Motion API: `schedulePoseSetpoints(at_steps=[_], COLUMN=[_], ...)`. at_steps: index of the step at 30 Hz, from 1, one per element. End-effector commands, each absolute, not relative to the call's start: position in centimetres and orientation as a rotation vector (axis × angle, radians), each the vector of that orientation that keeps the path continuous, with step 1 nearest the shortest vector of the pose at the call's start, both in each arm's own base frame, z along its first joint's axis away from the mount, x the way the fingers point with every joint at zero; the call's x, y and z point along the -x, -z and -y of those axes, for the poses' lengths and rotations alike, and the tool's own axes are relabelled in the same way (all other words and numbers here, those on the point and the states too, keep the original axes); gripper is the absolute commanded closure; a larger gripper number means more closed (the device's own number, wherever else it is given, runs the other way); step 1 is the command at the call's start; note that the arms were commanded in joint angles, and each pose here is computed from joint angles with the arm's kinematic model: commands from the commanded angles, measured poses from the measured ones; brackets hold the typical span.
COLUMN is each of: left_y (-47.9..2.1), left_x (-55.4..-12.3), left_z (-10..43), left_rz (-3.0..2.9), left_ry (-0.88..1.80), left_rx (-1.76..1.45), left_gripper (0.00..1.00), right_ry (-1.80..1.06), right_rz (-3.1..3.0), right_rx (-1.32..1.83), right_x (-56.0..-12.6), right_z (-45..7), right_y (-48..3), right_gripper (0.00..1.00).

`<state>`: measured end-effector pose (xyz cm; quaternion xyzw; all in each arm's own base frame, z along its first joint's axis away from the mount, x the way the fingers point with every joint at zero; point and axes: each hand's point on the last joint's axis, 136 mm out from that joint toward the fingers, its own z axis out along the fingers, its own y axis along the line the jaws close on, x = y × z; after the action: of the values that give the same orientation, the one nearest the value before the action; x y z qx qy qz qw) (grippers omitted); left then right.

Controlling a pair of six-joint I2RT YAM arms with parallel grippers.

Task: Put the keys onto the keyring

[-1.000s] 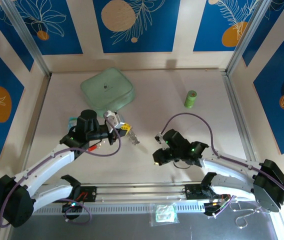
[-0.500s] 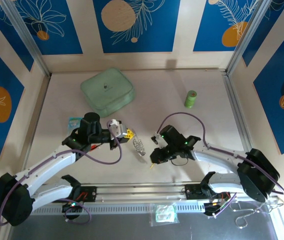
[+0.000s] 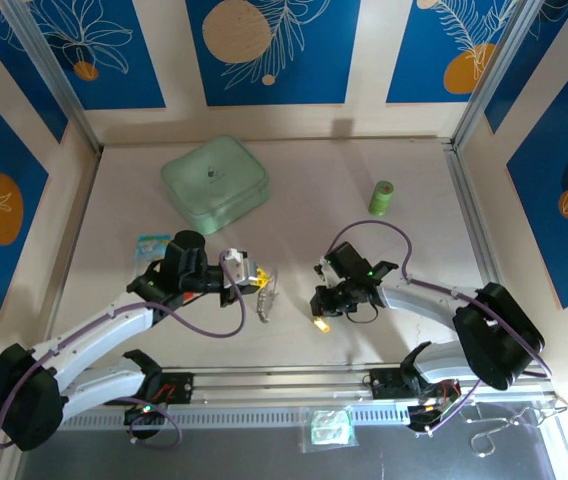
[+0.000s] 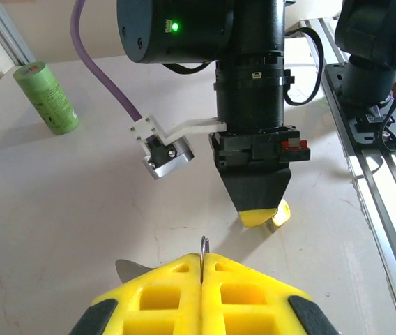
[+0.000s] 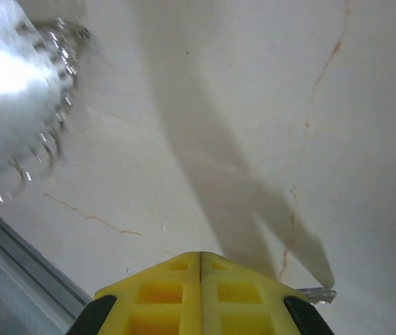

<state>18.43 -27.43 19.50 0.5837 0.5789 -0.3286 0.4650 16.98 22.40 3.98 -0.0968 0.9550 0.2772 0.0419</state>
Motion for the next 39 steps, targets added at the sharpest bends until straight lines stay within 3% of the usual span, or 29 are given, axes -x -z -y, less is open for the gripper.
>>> schedulePoseSetpoints(at_steps=[1, 13, 30, 39], left_y=[-19.5, -18.6, -18.1, -18.0], left_x=[-17.8, -17.8, -17.7, -17.7], left_z=[27.8, 28.2, 28.3, 28.3], left_rz=[-1.377, -1.391, -1.405, -1.406], left_ry=[0.823, 0.840, 0.840, 0.841], left_rx=[-1.456, -1.459, -1.469, -1.470], left_gripper=[1.00, 1.00, 1.00, 1.00], right_ry=[-0.833, -0.755, -0.588, -0.376], right_rz=[-2.953, -3.001, -2.906, -2.951], right_rx=[0.247, 0.256, 0.310, 0.330], right_x=[-17.1, -17.3, -16.9, -14.5], right_z=[-22.0, -22.2, -21.1, -19.1], right_y=[-3.9, -2.8, -5.7, -5.5], right_gripper=[0.97, 0.94, 0.63, 0.63])
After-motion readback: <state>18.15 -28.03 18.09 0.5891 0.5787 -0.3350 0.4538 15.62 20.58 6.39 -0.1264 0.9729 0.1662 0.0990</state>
